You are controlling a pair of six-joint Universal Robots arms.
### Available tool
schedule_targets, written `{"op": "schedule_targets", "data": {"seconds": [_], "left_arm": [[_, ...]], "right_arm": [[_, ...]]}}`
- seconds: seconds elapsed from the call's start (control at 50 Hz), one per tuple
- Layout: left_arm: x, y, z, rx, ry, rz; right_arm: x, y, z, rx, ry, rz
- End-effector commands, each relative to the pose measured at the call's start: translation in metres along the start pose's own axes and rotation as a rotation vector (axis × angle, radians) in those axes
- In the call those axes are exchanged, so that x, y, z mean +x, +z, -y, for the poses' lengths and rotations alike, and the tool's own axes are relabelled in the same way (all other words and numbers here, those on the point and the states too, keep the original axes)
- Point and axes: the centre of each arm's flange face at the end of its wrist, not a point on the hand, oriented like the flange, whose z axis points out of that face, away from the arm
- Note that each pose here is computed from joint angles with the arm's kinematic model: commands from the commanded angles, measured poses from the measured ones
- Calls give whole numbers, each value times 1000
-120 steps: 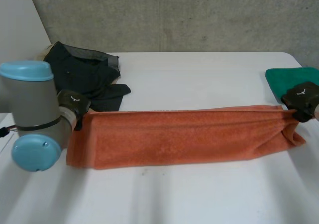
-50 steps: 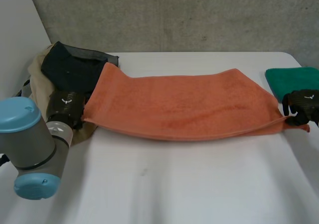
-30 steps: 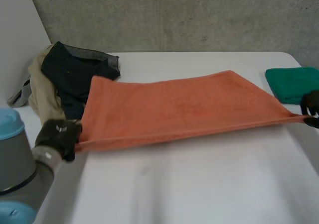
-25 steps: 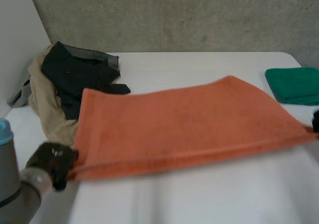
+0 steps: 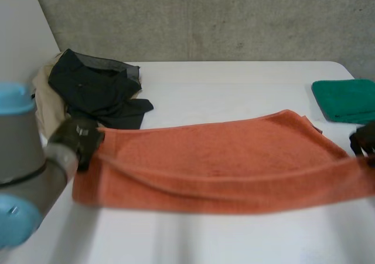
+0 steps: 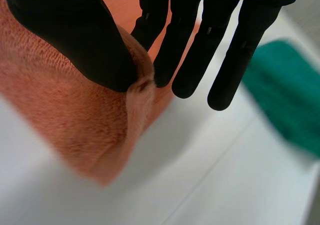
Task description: Fold the laundry.
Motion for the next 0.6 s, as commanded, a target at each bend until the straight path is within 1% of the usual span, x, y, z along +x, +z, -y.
{"op": "schedule_targets", "data": {"seconds": [0.02,0.04,0.1,0.12,0.18,0.2,0.28,0.4,0.46,0.48,0.54,0.56,0.6], "left_arm": [[-57,38,88,340,-77,247],[-80,35,116,456,-111,335],[-111,24,152,628,-179,448],[-129,14,169,730,-227,511],[-148,0,192,887,-315,572],[-151,-1,194,908,-332,578],[-152,1,191,904,-360,572],[-143,21,164,787,-371,550],[-131,32,145,726,-381,515],[-123,36,136,700,-387,489],[-107,45,119,647,-384,437],[-94,50,107,608,-379,396],[-80,54,94,568,-366,353]], "right_arm": [[52,9,78,327,38,-352],[72,0,100,440,80,-462],[102,-26,133,630,148,-619],[118,-46,151,761,188,-701],[136,-77,176,965,231,-796],[137,-79,177,979,236,-801],[131,-80,183,985,220,-778],[125,-63,172,912,194,-724],[120,-50,160,843,215,-677],[114,-41,151,792,232,-639],[104,-29,136,713,246,-575],[96,-21,123,650,251,-531],[87,-14,110,589,251,-491]]}}
